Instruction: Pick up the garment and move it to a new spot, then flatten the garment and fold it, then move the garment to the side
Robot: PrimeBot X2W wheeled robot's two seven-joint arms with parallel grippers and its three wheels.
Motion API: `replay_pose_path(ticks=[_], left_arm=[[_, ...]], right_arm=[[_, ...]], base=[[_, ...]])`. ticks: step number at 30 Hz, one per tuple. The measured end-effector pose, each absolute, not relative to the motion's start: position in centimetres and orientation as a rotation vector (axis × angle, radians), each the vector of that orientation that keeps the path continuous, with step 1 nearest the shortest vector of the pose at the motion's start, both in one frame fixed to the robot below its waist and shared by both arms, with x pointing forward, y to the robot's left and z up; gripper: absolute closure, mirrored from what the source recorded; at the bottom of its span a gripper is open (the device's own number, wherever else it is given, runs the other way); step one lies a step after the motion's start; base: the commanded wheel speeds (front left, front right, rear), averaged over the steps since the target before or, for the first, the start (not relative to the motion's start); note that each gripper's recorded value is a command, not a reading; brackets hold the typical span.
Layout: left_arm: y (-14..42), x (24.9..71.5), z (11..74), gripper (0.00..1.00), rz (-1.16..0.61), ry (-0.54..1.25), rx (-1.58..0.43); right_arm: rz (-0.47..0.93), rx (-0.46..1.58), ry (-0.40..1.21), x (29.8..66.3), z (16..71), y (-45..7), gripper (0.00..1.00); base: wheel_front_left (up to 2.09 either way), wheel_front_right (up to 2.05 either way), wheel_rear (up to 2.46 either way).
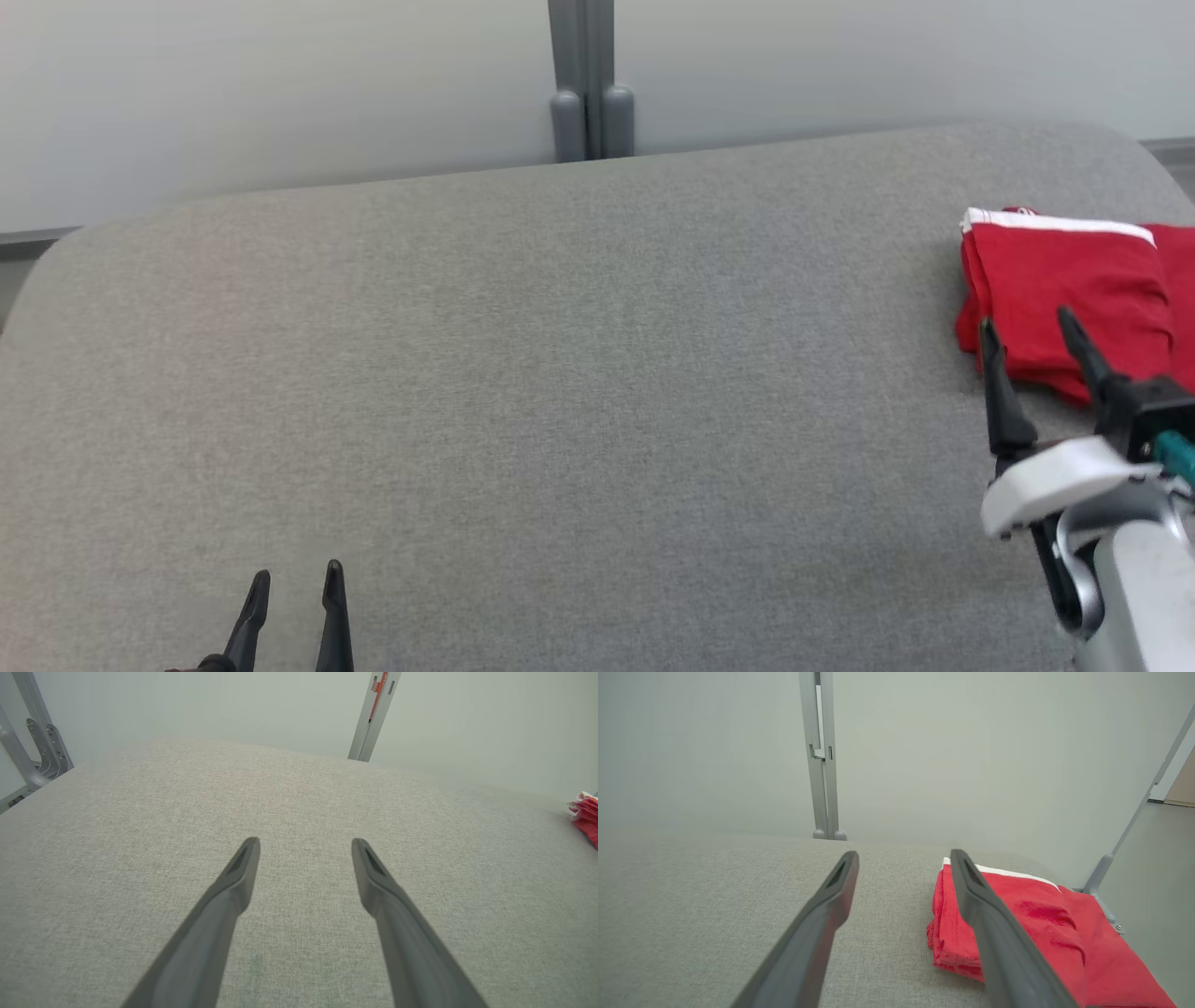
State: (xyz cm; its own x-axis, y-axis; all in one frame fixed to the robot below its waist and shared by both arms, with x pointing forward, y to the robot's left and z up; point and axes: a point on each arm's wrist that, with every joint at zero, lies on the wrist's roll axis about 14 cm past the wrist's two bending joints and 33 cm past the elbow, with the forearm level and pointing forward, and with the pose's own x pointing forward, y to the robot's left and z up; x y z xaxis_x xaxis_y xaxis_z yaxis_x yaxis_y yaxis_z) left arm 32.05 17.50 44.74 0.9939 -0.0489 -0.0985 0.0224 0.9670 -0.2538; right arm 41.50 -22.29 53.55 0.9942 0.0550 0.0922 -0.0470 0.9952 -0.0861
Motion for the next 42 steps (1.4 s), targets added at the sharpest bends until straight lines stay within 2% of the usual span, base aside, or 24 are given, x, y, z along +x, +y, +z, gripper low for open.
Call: replay_pose_path(ticks=[7, 14, 33, 34, 42], left_arm=[[20.6, 29.4, 45.6, 0.0, 0.063, 0.06, -0.225], [21.8, 28.1, 47.2, 0.0, 0.105, -0.006, -0.231], [19.5, 29.3, 47.2, 0.0, 0.028, 0.004, -0.245], [19.5, 29.2, 47.0, 1.0, 0.03, 0.009, -0.252], [19.5, 29.0, 45.7, 1.0, 0.053, 0.056, -0.336]], right_arm=[[0.155, -0.017, -0.026, 37.5, 49.3, -17.2, 0.0], [0.205, 0.025, -0.035, 35.8, 49.3, -14.1, 0.0], [0.128, 0.039, -0.02, 34.3, 48.6, -16.1, 0.0], [0.126, 0.039, -0.021, 34.3, 48.7, -16.2, 1.0], [0.089, 0.128, 0.057, 33.9, 46.8, -16.8, 1.0]], base=[[0.0, 0.0, 0.0], [0.0, 0.0, 0.0], [0.0, 0.0, 0.0], [0.0, 0.0, 0.0], [0.0, 0.0, 0.0]])
